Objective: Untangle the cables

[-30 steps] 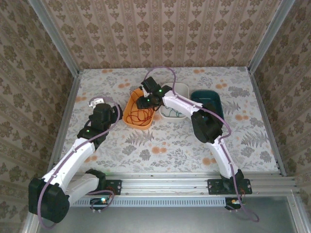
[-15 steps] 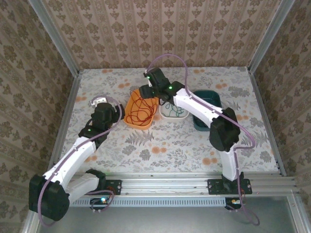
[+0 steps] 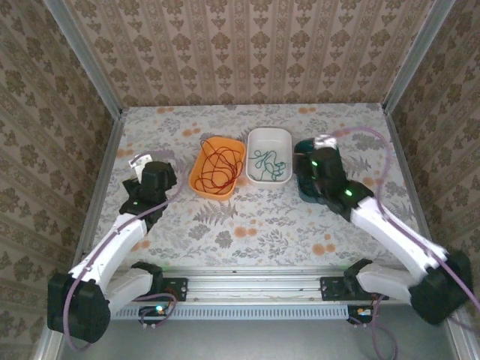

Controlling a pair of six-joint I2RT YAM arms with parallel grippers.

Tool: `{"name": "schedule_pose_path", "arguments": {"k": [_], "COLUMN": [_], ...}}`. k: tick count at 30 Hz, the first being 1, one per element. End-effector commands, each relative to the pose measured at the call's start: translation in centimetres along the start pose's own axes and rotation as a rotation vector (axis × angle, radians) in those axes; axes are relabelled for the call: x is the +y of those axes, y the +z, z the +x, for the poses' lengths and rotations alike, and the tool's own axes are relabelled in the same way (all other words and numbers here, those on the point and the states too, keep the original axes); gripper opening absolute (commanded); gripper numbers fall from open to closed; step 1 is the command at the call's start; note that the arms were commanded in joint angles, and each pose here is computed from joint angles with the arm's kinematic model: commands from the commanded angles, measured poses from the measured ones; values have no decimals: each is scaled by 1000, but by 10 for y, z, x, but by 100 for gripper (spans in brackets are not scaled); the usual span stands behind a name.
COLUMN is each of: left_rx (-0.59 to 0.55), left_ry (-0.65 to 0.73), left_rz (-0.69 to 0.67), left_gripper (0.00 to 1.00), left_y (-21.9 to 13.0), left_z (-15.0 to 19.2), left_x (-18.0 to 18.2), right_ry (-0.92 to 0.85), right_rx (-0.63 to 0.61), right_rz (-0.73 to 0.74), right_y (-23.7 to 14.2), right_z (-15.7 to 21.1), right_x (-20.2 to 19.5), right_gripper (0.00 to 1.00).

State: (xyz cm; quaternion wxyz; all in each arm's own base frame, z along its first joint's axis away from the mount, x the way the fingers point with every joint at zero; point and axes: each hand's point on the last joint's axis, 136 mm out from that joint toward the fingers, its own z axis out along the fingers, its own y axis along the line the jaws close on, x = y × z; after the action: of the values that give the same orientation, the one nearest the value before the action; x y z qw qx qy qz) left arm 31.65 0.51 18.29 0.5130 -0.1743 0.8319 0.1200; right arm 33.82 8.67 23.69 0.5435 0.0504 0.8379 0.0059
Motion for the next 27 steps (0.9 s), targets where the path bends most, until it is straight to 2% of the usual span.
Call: {"name": "schedule_pose_path", "arguments": {"k": [1, 3, 4, 8, 10, 12, 14, 19, 24, 25, 26, 27], "left_rx": [-84, -97, -103, -103, -76, -46, -69, -124, -166, -221, -227, -165], "left_ry": [56, 69, 85, 180, 196, 221, 229, 230, 177, 157, 174, 159], "left_rz": [-255, -315, -337, -320, -331, -318, -289, -140, -121, -85, -69, -42], "left_gripper": [100, 100, 100, 100, 100, 100, 100, 100, 100, 100, 100, 100], "left_y": [0, 3, 6, 24, 35, 44, 54, 76, 90, 93, 95, 95], "left_z": [-6, -2, 1, 25, 38, 41, 35, 23, 17, 17, 18, 26], "left_x": [50, 62, 65, 58, 56, 48, 38, 12, 16, 16, 14, 12], "right_ry": [-17, -72, -107, -175, -177, -150, -154, -193, -193, -205, -216, -224], "right_rx": [-163, -185, -192, -221, -189, -168, -179, -212, -107, -98, -93, -100], "right_rz": [271, 361, 381, 451, 481, 515, 543, 467, 370, 334, 294, 241], "right_y": [-24, -32, -32, -19, -5, 7, 17, 51, 83, 85, 86, 85], "right_z": [-3, 8, 14, 46, 66, 80, 80, 66, 64, 67, 70, 71], "right_x": [-64, -86, -91, -104, -111, -119, -120, -116, -113, -108, -103, -96], "right_gripper": [86, 92, 99, 100, 100, 100, 100, 100, 100, 100, 100, 100]}}
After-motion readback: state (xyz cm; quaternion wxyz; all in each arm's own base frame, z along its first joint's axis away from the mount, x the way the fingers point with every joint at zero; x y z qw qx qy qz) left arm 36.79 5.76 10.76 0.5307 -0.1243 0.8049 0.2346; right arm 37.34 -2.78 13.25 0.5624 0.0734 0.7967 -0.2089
